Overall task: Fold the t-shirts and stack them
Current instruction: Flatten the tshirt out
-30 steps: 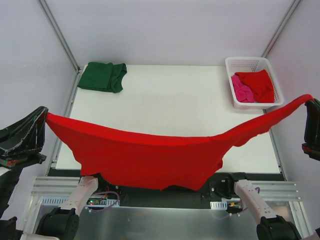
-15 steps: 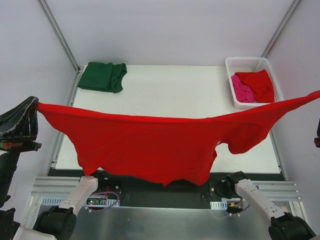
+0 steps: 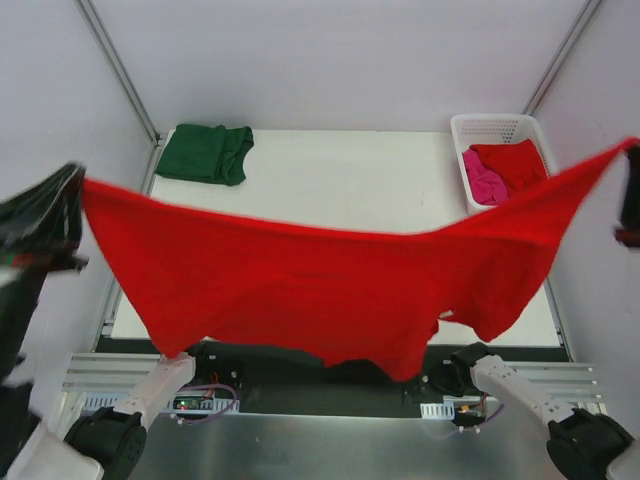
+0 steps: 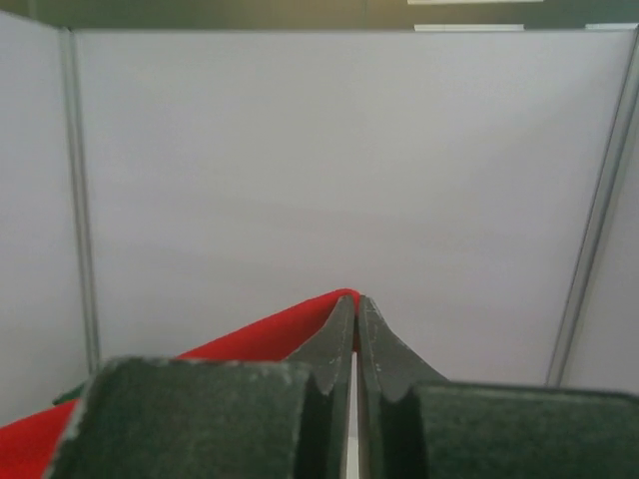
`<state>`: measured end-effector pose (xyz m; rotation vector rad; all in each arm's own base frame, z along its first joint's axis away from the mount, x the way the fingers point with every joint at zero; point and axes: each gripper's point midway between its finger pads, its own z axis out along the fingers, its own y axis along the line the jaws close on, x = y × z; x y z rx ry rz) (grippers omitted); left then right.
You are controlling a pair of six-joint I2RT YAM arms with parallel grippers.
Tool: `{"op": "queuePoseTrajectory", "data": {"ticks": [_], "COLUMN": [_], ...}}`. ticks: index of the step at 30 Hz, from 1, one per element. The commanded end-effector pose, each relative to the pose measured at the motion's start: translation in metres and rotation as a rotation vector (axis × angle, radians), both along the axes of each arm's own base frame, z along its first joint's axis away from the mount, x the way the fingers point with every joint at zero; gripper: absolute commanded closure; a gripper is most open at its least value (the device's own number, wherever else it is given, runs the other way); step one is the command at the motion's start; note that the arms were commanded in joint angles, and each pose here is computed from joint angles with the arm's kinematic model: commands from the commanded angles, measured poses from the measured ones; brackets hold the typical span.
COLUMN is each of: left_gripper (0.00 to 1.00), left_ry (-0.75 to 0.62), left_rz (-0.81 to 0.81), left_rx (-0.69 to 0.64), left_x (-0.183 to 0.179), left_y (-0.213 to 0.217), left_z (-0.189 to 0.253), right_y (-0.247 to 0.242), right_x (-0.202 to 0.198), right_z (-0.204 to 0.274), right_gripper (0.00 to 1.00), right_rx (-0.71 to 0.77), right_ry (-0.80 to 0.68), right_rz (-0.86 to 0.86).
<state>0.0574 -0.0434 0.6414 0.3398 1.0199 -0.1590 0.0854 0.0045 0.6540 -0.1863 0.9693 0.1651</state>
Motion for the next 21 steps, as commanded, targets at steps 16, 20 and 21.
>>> {"op": "queuePoseTrajectory", "data": {"ticks": [16, 20, 21], "left_gripper": [1.00, 1.00, 1.00], "left_ry": [1.095, 1.273, 1.282], "left_rz": [0.190, 0.172, 0.157], "left_rx": [-0.050, -0.055, -0.066], "left_x": [0.482, 0.491, 0.493], "left_y": [0.073, 0.064, 0.059], "left_z": [-0.403, -0.496, -0.500], "right_y": [-0.048, -0.039, -0.036], "right_x": [0.422, 0.429, 0.430], "right_z": [-0.367, -0.408, -0.412], "right_gripper": [0.99, 0.99, 0.99], "right_rx": [0.111, 0.073, 0.069], "right_ry": [1.035, 1.108, 1.112], "right_rz": [-0.201, -0.203, -0.203]}}
